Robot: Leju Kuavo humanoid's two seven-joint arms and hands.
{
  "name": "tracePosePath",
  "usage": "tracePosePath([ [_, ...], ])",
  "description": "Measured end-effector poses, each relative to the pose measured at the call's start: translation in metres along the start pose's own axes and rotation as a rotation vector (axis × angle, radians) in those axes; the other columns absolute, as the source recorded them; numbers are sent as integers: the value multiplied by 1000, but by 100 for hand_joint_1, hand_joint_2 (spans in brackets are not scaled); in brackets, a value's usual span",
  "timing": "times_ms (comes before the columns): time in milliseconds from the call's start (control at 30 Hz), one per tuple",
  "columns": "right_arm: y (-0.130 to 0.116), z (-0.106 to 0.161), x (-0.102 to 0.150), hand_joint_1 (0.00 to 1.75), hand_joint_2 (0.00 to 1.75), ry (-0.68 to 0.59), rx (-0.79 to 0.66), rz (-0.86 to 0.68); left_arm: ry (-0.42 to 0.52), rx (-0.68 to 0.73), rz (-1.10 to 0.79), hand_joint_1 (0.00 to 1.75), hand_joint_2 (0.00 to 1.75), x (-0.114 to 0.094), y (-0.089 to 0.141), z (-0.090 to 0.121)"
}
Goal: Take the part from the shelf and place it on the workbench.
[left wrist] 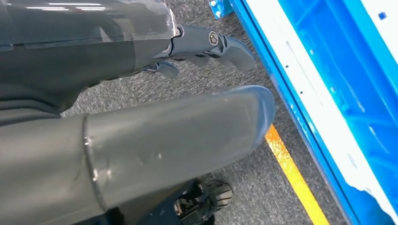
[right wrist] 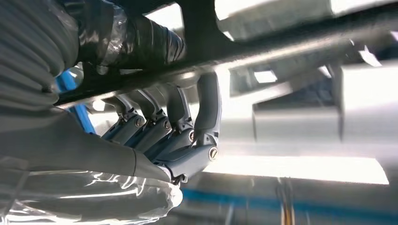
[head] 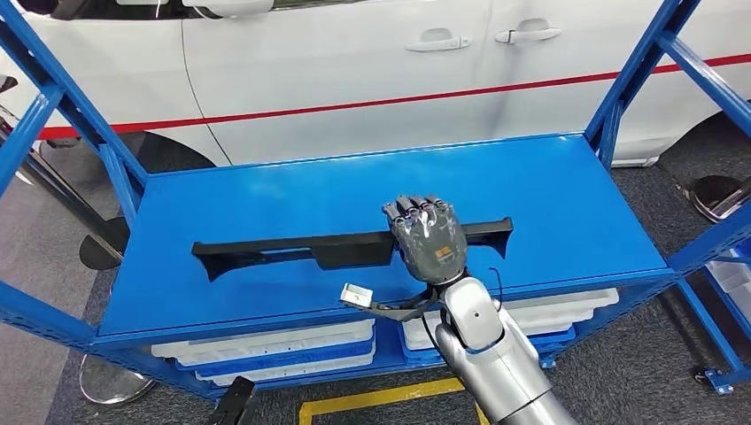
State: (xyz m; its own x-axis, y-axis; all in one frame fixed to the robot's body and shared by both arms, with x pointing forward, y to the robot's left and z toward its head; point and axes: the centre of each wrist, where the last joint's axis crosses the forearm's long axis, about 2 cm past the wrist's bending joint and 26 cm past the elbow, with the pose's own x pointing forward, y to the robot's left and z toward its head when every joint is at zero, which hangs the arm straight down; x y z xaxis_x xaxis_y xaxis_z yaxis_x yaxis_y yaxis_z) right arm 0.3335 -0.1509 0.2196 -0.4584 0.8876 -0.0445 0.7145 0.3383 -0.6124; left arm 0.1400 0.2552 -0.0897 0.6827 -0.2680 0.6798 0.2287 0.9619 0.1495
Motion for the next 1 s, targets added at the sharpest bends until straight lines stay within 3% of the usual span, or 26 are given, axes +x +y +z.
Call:
tracePosePath([
  [100, -21, -14, -1, 175, 175, -28, -115, -30, -3, 24, 8, 0, 0, -2, 0, 1],
  [333, -48, -21, -6, 175, 175, -22, -270, -71, -15, 37, 18, 0, 0, -8, 0, 4],
  [533, -62, -23, -13, 175, 175, 30, -338, -60, -16, 34, 24, 0, 0, -10, -2, 5],
  [667, -65, -21, -17, 175, 175, 34, -354, -60, -17, 7, 43, 0, 175, -11, -2, 6],
  [1000, -75, -21, -10, 175, 175, -30, -409, -86, -4, -18, -29, 0, 175, -22, -7, 12],
])
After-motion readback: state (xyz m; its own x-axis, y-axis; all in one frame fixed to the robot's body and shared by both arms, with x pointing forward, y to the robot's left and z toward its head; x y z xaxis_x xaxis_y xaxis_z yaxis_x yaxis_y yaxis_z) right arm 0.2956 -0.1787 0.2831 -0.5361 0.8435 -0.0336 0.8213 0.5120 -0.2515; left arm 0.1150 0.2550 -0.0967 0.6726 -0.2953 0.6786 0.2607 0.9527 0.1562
